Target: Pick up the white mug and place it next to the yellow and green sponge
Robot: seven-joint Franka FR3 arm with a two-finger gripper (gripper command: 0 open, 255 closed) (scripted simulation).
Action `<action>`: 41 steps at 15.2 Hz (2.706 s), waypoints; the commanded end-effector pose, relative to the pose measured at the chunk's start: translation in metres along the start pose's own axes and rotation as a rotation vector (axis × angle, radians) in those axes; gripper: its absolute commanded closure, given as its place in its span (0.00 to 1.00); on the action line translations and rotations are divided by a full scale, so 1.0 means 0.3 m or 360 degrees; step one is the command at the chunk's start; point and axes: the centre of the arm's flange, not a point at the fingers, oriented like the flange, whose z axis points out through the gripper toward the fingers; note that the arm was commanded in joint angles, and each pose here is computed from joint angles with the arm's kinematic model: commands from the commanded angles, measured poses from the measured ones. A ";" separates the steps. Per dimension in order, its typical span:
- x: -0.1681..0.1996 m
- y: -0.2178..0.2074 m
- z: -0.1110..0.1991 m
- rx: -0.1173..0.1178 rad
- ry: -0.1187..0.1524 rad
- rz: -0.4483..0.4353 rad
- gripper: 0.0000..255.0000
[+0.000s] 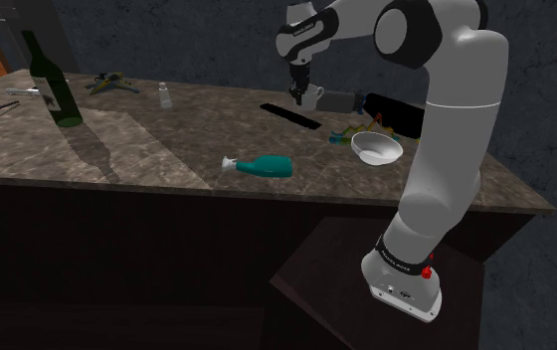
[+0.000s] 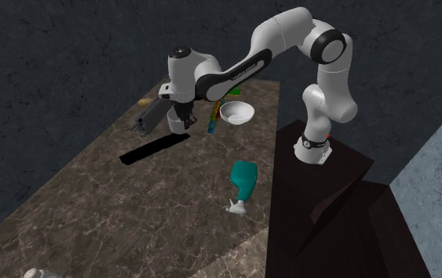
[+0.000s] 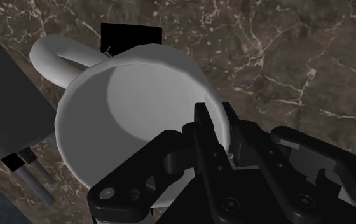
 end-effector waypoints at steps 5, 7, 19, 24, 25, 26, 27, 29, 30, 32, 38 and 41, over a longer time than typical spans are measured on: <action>-0.008 0.027 -0.104 0.0000 0.0000 0.0000 1.00; -0.010 0.034 -0.139 0.0000 0.0000 0.0000 1.00; -0.286 0.175 -0.135 0.0000 0.0000 0.0000 1.00; -0.479 0.265 -0.082 0.0000 0.0000 0.0000 1.00; -0.518 0.283 -0.072 0.0000 0.0000 0.0000 1.00; -0.557 0.301 -0.061 0.0000 0.0000 0.0000 1.00; -0.595 0.319 -0.051 0.0000 0.0000 0.0000 1.00; -0.673 0.355 -0.029 0.0000 0.0000 0.0000 1.00; -0.712 0.373 -0.019 0.0000 0.0000 0.0000 1.00; -0.789 0.409 0.002 0.0000 0.0000 0.0000 1.00; -1.021 0.517 0.066 0.0000 0.0000 0.0000 1.00; -1.137 0.571 0.098 0.0000 0.0000 0.0000 1.00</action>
